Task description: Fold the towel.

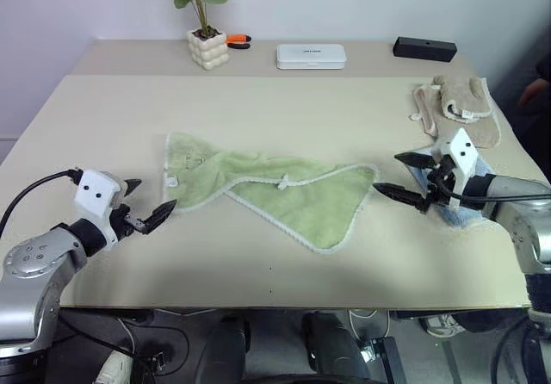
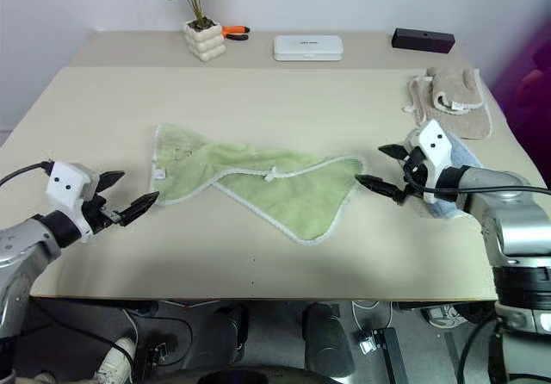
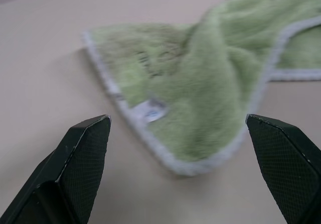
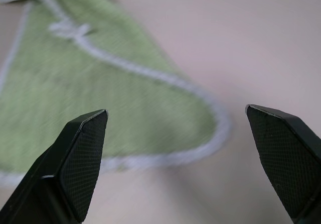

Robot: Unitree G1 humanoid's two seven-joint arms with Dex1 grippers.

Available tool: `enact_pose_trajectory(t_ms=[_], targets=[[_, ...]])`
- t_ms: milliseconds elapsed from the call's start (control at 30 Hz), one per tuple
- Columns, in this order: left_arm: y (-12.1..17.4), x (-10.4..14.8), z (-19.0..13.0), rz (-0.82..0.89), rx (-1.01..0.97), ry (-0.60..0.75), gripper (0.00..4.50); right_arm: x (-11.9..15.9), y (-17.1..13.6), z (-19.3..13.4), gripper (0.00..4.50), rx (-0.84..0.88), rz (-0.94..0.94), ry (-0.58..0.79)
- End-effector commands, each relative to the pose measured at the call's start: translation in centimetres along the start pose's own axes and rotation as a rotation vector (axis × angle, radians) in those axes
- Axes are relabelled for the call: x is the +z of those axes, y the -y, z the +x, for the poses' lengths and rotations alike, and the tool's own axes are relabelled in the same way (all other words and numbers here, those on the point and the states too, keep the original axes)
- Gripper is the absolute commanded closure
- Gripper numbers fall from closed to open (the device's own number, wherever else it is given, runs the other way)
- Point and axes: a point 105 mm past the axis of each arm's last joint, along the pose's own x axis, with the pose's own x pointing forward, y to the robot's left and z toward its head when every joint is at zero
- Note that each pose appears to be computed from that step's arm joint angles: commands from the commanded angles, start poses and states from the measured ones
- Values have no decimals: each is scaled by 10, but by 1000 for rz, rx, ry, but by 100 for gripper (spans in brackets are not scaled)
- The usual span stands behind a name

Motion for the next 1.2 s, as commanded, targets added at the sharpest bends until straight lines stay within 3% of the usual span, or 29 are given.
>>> enact_pose_trajectory(t_ms=[33, 333, 567, 833, 1067, 1200], targets=[[-1, 7, -3, 47, -12, 4, 8, 13, -2, -2, 0, -9, -57, 30], [7, 7, 6, 69, -48, -4, 8, 9, -7, 5, 0, -2, -76, 34], [49, 13, 17, 213, -261, -30, 8, 2, -25, 9, 0, 74, 11, 43], [14, -11, 25, 443, -167, -176, 8, 3, -43, 24, 0, 82, 12, 74], [-7, -32, 50, 441, -130, -194, 8, 14, -48, 37, 0, 64, 4, 145], [-5, -31, 60, 414, -143, -148, 188, 12, -50, 38, 0, 54, -4, 144]])
